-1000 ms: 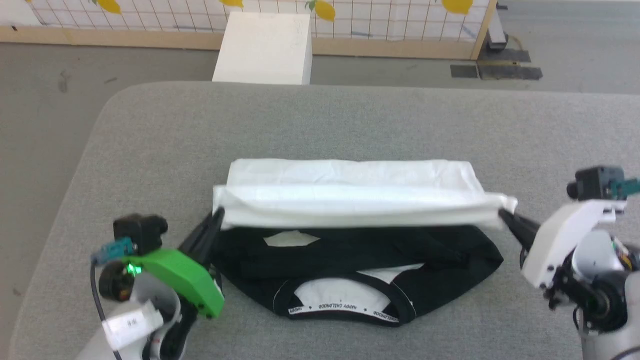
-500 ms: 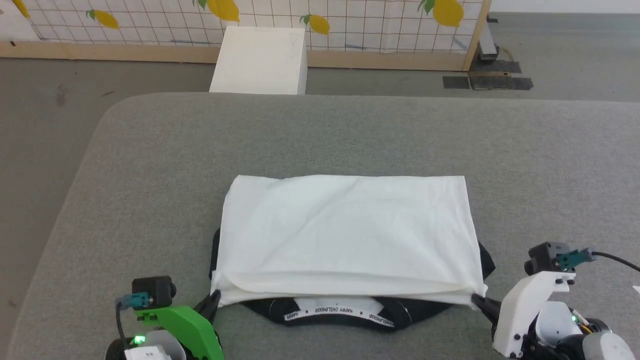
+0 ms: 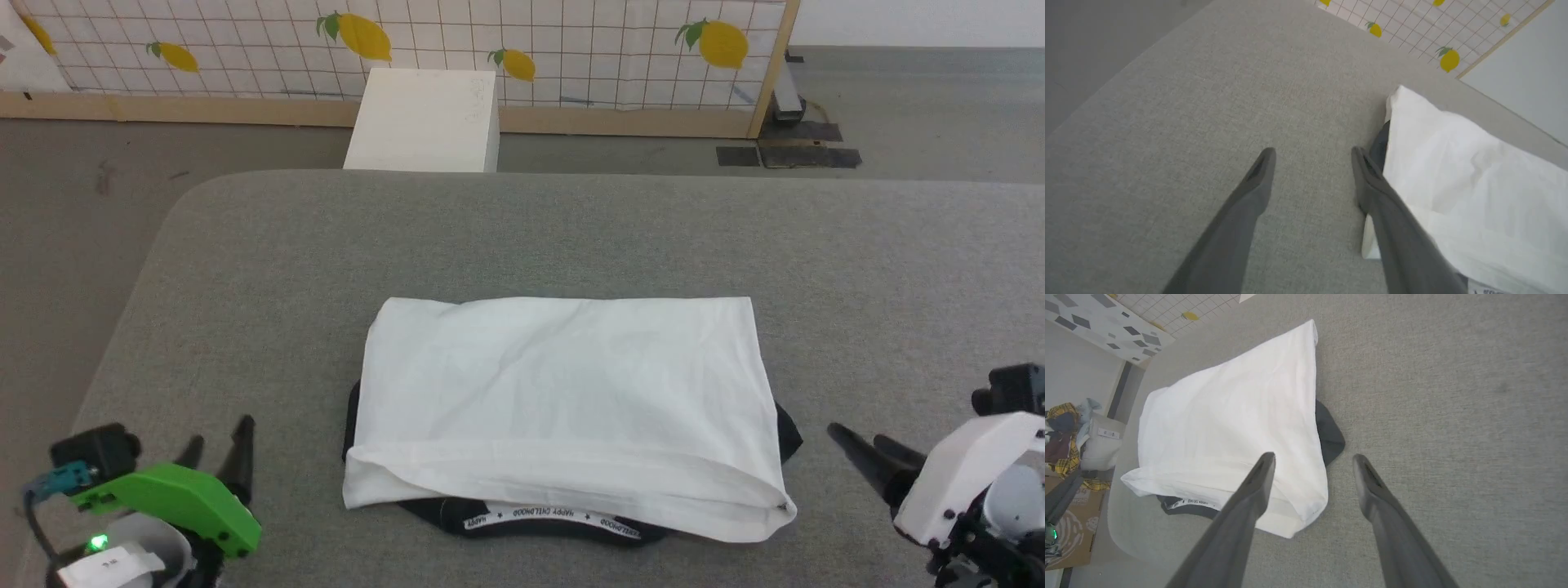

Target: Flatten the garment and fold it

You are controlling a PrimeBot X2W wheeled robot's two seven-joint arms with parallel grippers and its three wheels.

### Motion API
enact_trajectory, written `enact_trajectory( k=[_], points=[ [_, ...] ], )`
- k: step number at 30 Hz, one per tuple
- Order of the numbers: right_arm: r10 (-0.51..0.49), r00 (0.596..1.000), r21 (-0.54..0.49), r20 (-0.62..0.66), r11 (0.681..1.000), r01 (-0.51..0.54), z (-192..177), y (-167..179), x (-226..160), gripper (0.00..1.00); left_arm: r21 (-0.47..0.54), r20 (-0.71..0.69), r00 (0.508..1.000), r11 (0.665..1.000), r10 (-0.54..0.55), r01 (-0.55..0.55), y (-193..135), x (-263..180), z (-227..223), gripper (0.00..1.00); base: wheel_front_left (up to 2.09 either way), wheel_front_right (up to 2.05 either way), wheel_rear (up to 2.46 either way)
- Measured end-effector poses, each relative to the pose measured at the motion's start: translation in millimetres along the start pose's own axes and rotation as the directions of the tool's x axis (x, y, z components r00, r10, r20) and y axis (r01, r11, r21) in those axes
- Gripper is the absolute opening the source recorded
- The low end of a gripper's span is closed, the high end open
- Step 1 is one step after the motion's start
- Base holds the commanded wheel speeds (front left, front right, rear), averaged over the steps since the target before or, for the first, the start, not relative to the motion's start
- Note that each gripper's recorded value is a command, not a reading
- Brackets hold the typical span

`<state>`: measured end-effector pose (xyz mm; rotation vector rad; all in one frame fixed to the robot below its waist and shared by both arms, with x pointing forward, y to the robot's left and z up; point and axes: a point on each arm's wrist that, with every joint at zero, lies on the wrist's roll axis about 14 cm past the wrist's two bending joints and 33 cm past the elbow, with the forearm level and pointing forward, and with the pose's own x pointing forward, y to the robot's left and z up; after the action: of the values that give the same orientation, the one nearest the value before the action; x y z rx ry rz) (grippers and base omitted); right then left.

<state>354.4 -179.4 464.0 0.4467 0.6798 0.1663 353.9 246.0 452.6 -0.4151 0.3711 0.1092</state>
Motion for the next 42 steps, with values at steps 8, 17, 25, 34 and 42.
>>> enact_trajectory(
  k=[8,17,25,34,42],
  points=[
    [-0.022,0.996,-0.143,-0.085,0.990,0.010,25,9,21,1.00,0.168,0.424,0.904,0.986,-0.062,-0.011,-13,-14,90,1.00,0.00,0.00,0.00],
    [-0.122,0.954,-0.226,-0.273,0.972,0.060,4,-7,65,1.00,0.318,0.578,0.796,0.948,-0.179,-0.018,-51,-21,123,1.00,0.00,0.00,0.00],
    [-0.089,0.901,-0.205,-0.425,0.979,0.000,-40,5,98,1.00,0.307,0.576,0.802,0.951,-0.158,-0.033,-45,-12,111,1.00,0.00,0.00,0.00],
    [-0.021,0.896,-0.212,-0.443,0.974,-0.082,-47,32,124,1.00,0.299,0.558,0.818,0.953,-0.138,-0.043,-37,-9,99,1.00,0.00,0.00,0.00],
    [-0.010,0.902,-0.215,-0.432,0.972,-0.092,-46,34,124,0.00,0.294,0.562,0.815,0.955,-0.144,-0.033,-39,-11,97,1.00,0.00,0.00,0.00]
  ],
)
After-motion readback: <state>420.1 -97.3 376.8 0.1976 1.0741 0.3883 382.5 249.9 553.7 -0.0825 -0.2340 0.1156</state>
